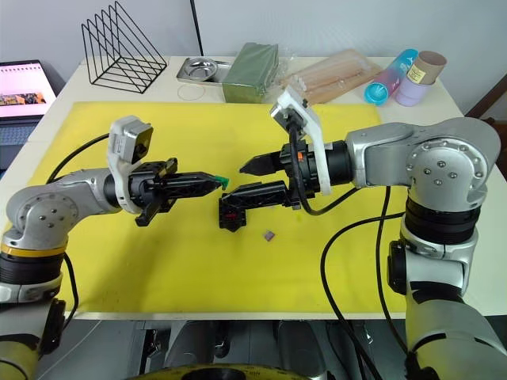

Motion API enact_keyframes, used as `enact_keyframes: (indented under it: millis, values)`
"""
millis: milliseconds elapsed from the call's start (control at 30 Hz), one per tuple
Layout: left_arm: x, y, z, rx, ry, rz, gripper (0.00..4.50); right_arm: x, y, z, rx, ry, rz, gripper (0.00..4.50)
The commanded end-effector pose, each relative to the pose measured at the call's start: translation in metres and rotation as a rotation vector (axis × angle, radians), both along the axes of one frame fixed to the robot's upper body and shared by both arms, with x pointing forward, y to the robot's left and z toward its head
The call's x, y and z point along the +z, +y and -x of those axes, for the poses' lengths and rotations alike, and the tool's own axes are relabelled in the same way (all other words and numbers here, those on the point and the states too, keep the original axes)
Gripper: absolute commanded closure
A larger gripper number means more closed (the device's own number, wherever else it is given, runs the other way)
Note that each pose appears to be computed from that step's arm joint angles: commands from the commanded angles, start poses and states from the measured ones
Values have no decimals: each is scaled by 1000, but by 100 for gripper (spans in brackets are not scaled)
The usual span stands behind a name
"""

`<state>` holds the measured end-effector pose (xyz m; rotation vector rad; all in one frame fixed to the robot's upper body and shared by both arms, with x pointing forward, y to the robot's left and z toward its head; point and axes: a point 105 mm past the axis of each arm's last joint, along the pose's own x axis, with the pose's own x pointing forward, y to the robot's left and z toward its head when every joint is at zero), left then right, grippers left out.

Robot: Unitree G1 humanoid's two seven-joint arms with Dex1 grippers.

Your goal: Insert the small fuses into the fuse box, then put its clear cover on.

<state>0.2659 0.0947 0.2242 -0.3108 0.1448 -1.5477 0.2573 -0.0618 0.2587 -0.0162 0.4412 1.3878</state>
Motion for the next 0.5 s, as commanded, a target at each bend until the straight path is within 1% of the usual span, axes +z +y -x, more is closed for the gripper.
enact_keyframes:
  millis: [33, 67, 267, 367, 433, 500]
  values:
    - [8, -4, 1, -17, -59, 3, 450, 13, 1, 2, 7, -29, -20, 55]
    - [9, -5, 0, -12, -65, 3, 450, 14, 1, 2, 4, -36, -10, 79]
    - [10, -9, -2, 1, -85, 7, 450, 11, 3, 1, -7, -26, 4, 79]
    - [11, -10, -3, 9, -86, 11, 450, 8, 4, -2, -23, -21, 18, 137]
    - [11, -9, -3, 12, -87, 11, 450, 7, 4, -2, -26, -18, 22, 201]
    - [12, -9, -2, 15, -86, 12, 450, 7, 4, -2, -26, -17, 24, 201]
